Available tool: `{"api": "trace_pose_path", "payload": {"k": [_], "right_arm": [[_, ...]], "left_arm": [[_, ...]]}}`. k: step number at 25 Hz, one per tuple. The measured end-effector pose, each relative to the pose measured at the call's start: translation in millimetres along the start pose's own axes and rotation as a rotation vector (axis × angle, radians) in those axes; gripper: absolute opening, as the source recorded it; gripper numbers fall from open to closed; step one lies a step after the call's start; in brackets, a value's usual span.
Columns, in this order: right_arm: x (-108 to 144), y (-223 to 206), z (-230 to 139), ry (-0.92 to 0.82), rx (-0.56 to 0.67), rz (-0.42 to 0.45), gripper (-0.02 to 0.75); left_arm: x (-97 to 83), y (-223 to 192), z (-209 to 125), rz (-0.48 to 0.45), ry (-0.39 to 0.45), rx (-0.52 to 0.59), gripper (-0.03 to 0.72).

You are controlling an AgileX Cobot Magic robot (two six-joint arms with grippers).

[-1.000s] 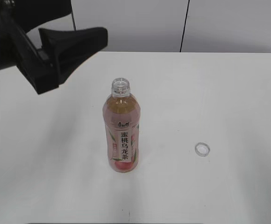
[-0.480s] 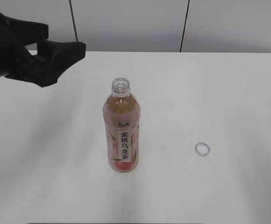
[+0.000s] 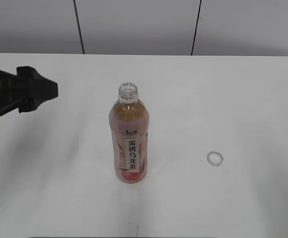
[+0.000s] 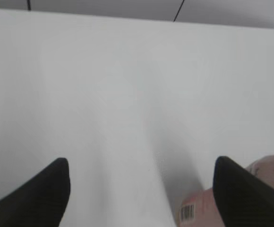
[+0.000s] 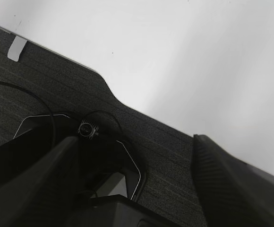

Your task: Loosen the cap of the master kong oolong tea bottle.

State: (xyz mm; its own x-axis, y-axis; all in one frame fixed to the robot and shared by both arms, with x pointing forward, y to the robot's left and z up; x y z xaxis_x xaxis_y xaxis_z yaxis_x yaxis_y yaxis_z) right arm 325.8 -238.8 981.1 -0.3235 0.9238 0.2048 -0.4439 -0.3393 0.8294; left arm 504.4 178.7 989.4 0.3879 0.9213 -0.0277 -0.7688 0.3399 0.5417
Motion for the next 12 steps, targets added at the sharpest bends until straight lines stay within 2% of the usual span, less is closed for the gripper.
{"api": "trace_pose_path", "payload": {"k": [4,7,12], "right_arm": [[0.0,0.0,0.0,0.000,0.000,0.000,0.554],[0.0,0.0,0.0,0.000,0.000,0.000,0.554],[-0.1,0.0,0.0,0.000,0.000,0.000,0.554]], "left_arm": [[6.9,20.8,-10.0,0.042,0.035,0.074,0.552],[7.7,47.1,-6.3,0.042,0.031,0.052,0.545],[0.6,102.3,-8.9,-0.015,-0.002,0.019,0.510]]}}
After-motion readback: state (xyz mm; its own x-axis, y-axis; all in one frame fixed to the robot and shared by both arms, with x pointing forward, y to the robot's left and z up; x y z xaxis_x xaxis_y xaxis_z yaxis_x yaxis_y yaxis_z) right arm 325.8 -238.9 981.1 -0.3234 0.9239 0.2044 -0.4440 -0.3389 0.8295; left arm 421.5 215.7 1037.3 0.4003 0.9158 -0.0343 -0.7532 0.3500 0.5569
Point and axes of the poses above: a point on each arm's last joint axis where the gripper is mounted, y pointing back along that axis away from the gripper, x along the wrist's bending axis when the last joint is at zero, z = x × y, the point moved 7 cm from there along -y, pointing out along that axis toward the gripper, and after that the axes turned 15 degrees about -y, right-handed, at the moved point
